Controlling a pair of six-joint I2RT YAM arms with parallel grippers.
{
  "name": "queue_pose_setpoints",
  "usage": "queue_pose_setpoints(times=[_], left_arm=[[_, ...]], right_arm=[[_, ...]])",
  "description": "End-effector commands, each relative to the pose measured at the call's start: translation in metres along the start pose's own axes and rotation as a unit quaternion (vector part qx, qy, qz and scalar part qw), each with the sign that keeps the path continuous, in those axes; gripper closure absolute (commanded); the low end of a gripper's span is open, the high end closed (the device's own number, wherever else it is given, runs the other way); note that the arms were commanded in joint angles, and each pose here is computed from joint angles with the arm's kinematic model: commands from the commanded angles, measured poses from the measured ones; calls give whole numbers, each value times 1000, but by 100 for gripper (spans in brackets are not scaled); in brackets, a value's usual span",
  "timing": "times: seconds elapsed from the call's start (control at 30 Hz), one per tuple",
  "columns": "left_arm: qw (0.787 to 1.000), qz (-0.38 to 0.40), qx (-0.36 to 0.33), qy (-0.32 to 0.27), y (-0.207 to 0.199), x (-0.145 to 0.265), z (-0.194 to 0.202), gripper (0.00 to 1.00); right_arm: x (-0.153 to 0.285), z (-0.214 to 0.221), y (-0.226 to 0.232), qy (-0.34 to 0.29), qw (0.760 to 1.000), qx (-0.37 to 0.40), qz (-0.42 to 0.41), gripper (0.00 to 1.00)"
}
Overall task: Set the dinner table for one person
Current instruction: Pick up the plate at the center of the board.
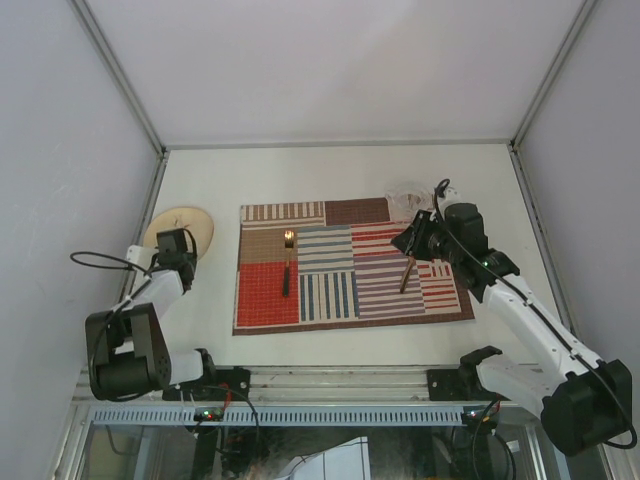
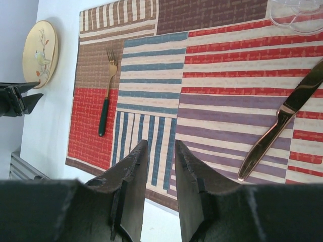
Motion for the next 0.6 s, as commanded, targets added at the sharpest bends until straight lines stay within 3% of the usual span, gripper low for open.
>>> queue_pose_setpoints(times=[0.0,0.57], left_arm=[[999,33,8,-7,-32,-5,-8,58],[1000,23,-7,-1,-39,-27,-3,59]], right_arm=[[-4,-11,2,-18,1000,5,-17,72],[-16,-10,1,-6,999,-17,-27,73]])
Point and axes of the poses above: each gripper's point midway between its finger pads, its own x axis back along the fingers, its own y axis along the line the jaws close on, z = x × y, the point moved 2 cm from there along x, back along the fingers, and after that the axes turned 7 degrees about x, right-handed, at the moved point
